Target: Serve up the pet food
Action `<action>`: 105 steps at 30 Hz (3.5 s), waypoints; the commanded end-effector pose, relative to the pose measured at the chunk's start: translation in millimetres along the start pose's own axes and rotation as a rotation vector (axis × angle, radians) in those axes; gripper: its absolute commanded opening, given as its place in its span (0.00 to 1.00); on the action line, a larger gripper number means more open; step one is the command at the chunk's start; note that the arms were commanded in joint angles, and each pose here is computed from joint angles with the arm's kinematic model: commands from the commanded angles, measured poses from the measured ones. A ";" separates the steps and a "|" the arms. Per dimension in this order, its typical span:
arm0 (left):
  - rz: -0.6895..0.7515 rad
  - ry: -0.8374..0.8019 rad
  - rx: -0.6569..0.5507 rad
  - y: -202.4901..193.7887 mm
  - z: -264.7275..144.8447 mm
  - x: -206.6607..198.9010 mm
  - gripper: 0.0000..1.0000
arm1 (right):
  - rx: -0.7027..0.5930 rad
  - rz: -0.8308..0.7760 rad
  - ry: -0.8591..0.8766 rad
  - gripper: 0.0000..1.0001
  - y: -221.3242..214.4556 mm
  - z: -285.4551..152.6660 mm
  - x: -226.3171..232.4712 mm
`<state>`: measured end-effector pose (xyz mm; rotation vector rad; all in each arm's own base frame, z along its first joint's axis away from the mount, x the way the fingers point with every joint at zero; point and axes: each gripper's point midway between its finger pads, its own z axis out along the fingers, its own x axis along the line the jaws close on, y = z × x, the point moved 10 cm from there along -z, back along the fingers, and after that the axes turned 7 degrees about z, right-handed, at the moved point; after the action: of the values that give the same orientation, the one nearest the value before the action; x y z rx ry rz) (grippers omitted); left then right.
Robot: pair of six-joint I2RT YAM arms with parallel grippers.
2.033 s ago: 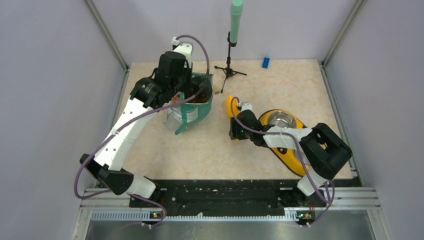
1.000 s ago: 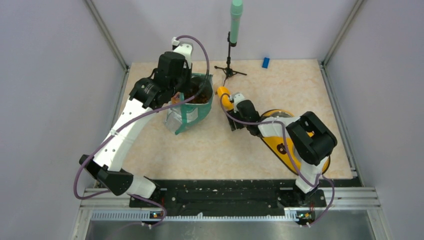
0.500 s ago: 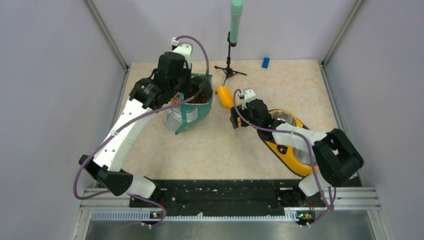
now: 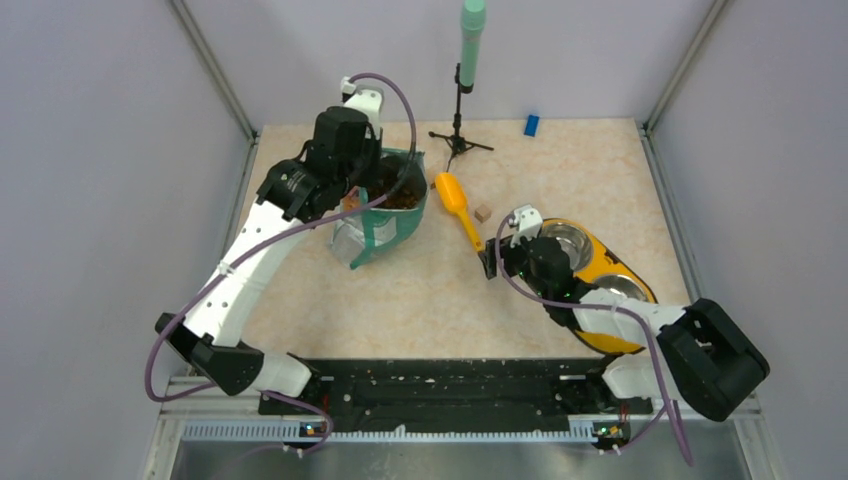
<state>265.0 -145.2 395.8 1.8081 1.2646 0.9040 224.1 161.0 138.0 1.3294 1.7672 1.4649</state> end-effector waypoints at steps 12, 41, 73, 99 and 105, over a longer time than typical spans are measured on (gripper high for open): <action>-0.052 0.013 -0.069 2.0 -16.1 6.2 0.00 | -0.099 0.030 0.075 0.76 -13.2 35.1 5.0; -0.010 0.049 -0.076 9.9 -11.2 9.0 0.00 | 0.055 -0.018 -0.017 0.51 -64.6 101.2 3.2; 0.003 0.045 -0.071 7.2 -12.1 9.7 0.00 | 0.148 0.066 0.099 0.00 -60.5 80.7 22.8; -0.014 0.010 -0.077 11.9 -12.5 6.3 0.00 | 0.133 -0.074 -0.122 0.60 -75.2 54.7 -0.6; -0.021 0.009 -0.079 14.3 -12.4 5.9 0.00 | 0.154 -0.133 -0.100 0.62 -82.0 56.5 4.7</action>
<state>261.2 -142.8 395.2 1.8144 1.2390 0.9068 248.3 200.5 61.1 1.3357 1.8097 1.3160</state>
